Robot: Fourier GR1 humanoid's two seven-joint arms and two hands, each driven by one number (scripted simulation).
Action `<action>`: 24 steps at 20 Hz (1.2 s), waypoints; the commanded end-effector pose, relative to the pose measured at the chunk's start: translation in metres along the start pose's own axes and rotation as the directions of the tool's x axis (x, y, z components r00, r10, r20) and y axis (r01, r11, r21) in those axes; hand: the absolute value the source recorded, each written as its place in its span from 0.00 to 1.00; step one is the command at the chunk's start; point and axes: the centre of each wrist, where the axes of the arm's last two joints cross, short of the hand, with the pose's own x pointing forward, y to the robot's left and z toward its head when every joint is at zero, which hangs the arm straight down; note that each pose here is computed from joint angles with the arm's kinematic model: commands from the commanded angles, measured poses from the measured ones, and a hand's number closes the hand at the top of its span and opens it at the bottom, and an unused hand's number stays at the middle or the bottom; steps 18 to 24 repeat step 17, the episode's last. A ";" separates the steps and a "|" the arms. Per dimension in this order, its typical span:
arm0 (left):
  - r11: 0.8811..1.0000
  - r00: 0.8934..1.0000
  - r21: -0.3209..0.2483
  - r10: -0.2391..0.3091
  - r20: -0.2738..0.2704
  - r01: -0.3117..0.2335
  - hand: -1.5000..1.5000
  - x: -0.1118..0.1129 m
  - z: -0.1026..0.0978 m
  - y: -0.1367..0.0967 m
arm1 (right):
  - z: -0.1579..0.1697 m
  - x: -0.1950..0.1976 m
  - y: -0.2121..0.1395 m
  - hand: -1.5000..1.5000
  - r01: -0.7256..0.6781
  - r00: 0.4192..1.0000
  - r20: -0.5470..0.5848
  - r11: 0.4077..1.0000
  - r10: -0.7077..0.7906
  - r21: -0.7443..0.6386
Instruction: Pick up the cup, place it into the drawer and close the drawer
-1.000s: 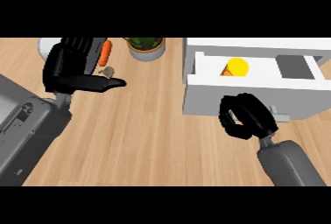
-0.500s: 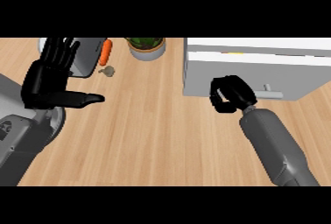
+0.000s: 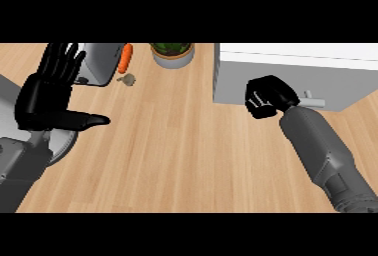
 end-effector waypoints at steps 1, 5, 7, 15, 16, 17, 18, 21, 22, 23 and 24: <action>0.999 1.000 -0.029 0.022 -0.005 -0.022 0.00 -0.009 0.008 -0.008 | -0.007 -0.009 -0.033 1.00 0.025 0.991 -0.129 0.999 -0.030 -0.041; 0.999 1.000 -0.040 0.030 0.003 -0.030 0.00 -0.006 0.004 -0.005 | -0.002 -0.019 -0.056 1.00 0.050 0.990 -0.133 0.998 -0.056 -0.047; 0.998 0.999 -0.051 0.033 -0.007 -0.034 0.00 -0.001 0.000 0.001 | 0.004 -0.025 -0.054 1.00 0.059 0.990 -0.123 0.995 -0.069 -0.081; 0.998 0.999 -0.045 0.051 -0.018 -0.052 0.00 -0.018 0.008 -0.015 | 0.007 -0.030 -0.060 1.00 0.109 0.988 -0.095 0.986 -0.122 -0.128; 0.997 0.999 -0.059 0.048 -0.008 -0.048 0.00 -0.016 0.007 -0.013 | 0.014 -0.037 -0.071 1.00 0.101 0.990 -0.085 0.985 -0.114 -0.139; 0.997 0.998 -0.058 0.051 -0.028 -0.053 0.00 -0.019 0.010 -0.012 | 0.009 -0.031 -0.064 1.00 0.111 0.989 -0.079 0.984 -0.122 -0.137; 0.997 0.998 -0.058 0.051 -0.028 -0.053 0.00 -0.019 0.010 -0.012 | 0.009 -0.031 -0.064 1.00 0.111 0.989 -0.079 0.984 -0.122 -0.137; 0.997 0.998 -0.058 0.051 -0.028 -0.053 0.00 -0.019 0.010 -0.012 | 0.009 -0.031 -0.064 1.00 0.111 0.989 -0.079 0.984 -0.122 -0.137; 0.997 0.998 -0.058 0.051 -0.028 -0.053 0.00 -0.019 0.010 -0.012 | 0.009 -0.031 -0.064 1.00 0.111 0.989 -0.079 0.984 -0.122 -0.137; 0.997 0.998 -0.058 0.051 -0.028 -0.053 0.00 -0.019 0.010 -0.012 | 0.009 -0.031 -0.064 1.00 0.111 0.989 -0.079 0.984 -0.122 -0.137; 0.997 0.998 -0.058 0.051 -0.028 -0.053 0.00 -0.019 0.010 -0.012 | 0.009 -0.031 -0.064 1.00 0.111 0.989 -0.079 0.984 -0.122 -0.137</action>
